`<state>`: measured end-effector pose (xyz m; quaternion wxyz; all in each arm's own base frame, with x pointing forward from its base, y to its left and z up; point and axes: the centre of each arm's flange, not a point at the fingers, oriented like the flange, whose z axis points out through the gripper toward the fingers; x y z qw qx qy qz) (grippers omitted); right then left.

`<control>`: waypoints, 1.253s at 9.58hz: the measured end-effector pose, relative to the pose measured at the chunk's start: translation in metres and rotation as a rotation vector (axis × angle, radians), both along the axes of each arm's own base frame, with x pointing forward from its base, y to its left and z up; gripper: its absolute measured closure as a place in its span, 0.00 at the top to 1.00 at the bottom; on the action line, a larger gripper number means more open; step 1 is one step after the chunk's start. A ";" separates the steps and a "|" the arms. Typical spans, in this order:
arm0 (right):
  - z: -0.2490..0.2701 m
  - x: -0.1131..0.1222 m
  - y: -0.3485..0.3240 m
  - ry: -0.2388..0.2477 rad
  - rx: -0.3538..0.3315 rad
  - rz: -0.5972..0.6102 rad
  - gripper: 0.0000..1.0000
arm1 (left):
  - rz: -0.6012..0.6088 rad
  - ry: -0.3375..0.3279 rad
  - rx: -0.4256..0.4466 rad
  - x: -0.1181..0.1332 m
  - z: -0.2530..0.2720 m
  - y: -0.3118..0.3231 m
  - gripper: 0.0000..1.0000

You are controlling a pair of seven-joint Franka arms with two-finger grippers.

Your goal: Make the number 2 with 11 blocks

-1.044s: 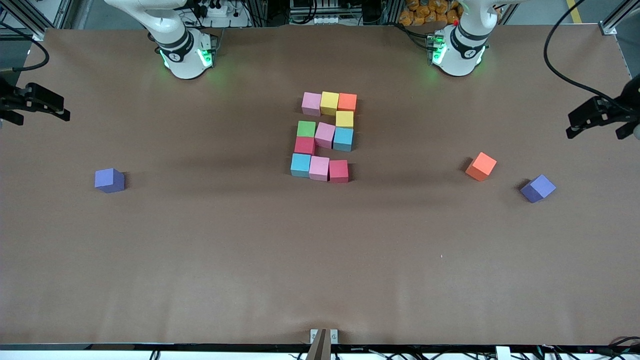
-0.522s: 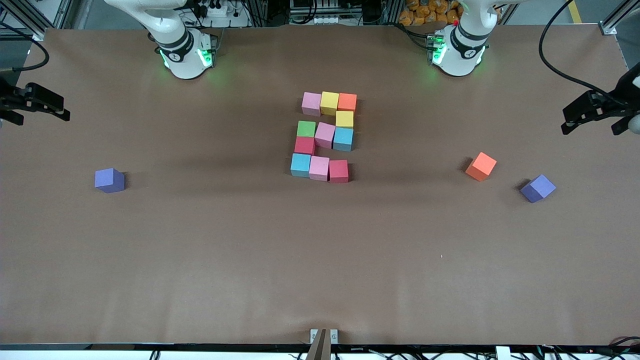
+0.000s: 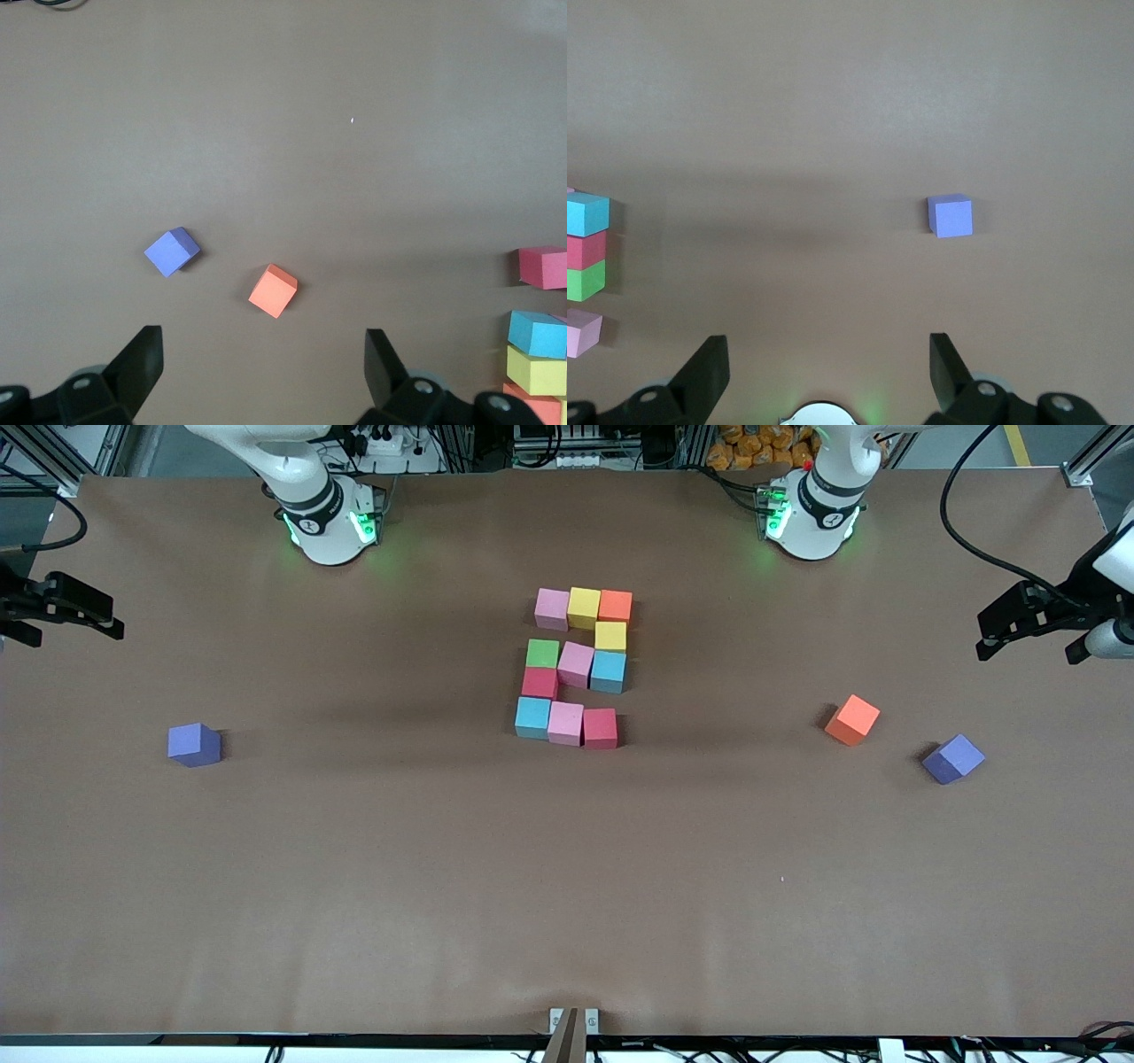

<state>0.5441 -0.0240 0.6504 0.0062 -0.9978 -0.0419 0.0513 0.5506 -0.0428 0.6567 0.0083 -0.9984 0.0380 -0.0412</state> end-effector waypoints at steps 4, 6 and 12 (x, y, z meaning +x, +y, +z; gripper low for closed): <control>0.000 0.000 0.000 0.000 0.000 0.000 1.00 | -0.019 0.000 -0.012 -0.001 0.000 -0.009 1.00; 0.000 0.000 0.000 0.000 0.000 0.000 1.00 | -0.024 0.002 -0.013 -0.001 0.000 -0.012 1.00; 0.000 0.000 0.000 0.000 0.000 0.000 1.00 | -0.024 0.017 -0.012 -0.002 -0.004 -0.011 1.00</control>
